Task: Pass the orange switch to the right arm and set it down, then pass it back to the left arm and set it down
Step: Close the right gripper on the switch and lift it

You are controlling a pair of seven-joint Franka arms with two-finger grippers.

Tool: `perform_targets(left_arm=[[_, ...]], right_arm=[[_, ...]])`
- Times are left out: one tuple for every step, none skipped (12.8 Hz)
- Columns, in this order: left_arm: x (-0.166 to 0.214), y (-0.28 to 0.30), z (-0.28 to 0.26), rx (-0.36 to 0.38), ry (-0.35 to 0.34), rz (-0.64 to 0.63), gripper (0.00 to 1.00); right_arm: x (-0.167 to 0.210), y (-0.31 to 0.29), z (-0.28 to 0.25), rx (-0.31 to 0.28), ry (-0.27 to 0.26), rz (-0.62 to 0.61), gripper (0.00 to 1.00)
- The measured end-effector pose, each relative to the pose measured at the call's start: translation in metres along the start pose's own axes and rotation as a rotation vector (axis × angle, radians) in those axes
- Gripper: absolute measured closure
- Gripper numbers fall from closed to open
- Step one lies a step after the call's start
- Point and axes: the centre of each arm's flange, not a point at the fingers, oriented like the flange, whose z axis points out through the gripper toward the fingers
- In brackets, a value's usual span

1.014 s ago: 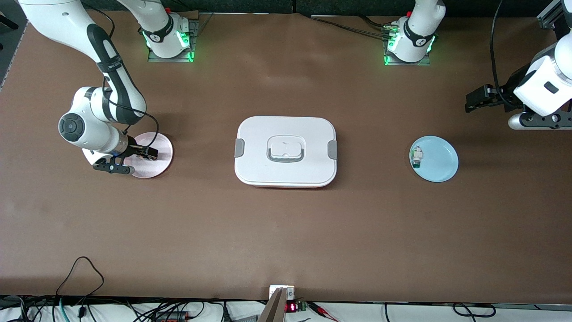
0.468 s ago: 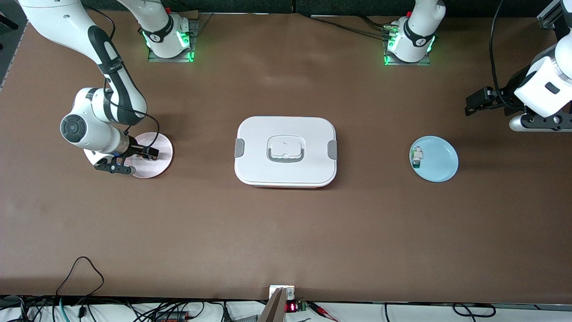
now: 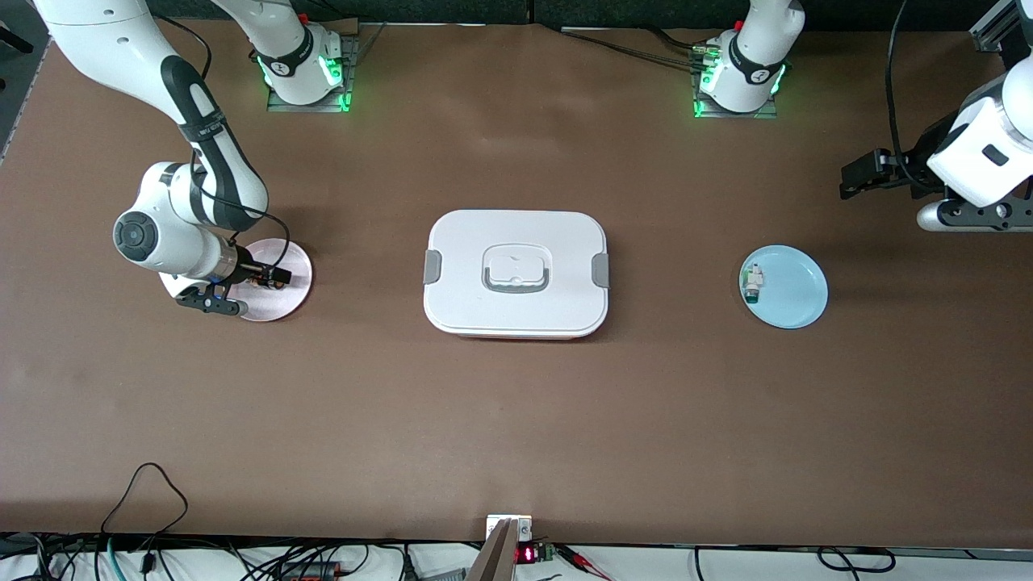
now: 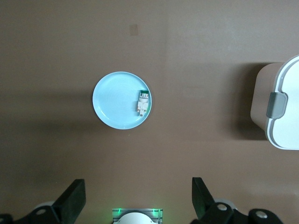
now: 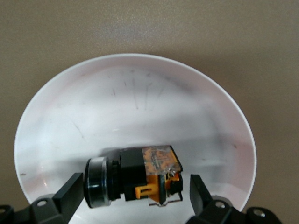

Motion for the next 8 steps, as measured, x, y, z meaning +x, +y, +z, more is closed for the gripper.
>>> perform_targets(left_arm=[[-0.001,0.002,-0.001,0.0,0.0,0.003,0.0],[-0.002,0.008,-0.001,0.001,0.0,0.016,0.0],[-0.003,0.02,-0.001,0.003,-0.001,0.032,0.0],[-0.004,0.029,-0.001,0.003,0.001,0.041,0.0],[-0.004,0.034,-0.001,0.002,0.006,0.043,0.0],[-0.004,0.035,-0.001,0.001,0.01,0.045,0.0],[-0.004,0.034,-0.002,0.0,0.015,0.043,0.0],[-0.003,0.033,-0.003,-0.001,0.018,0.041,0.0]], right_arm=[[0.0,0.0,0.0,0.0,0.001,0.0,0.0],[0.001,0.0,0.0,0.0,0.003,-0.002,0.02],[0.001,0.0,-0.001,0.001,0.004,-0.016,0.03],[0.001,0.0,-0.001,0.001,0.005,-0.036,0.11],[0.002,0.0,-0.002,0.001,0.006,-0.062,0.24],[0.002,-0.001,-0.002,0.001,0.008,-0.098,0.27],[0.003,-0.001,-0.003,0.001,0.01,-0.14,0.27],[0.004,-0.001,-0.005,0.001,0.014,-0.174,0.27]])
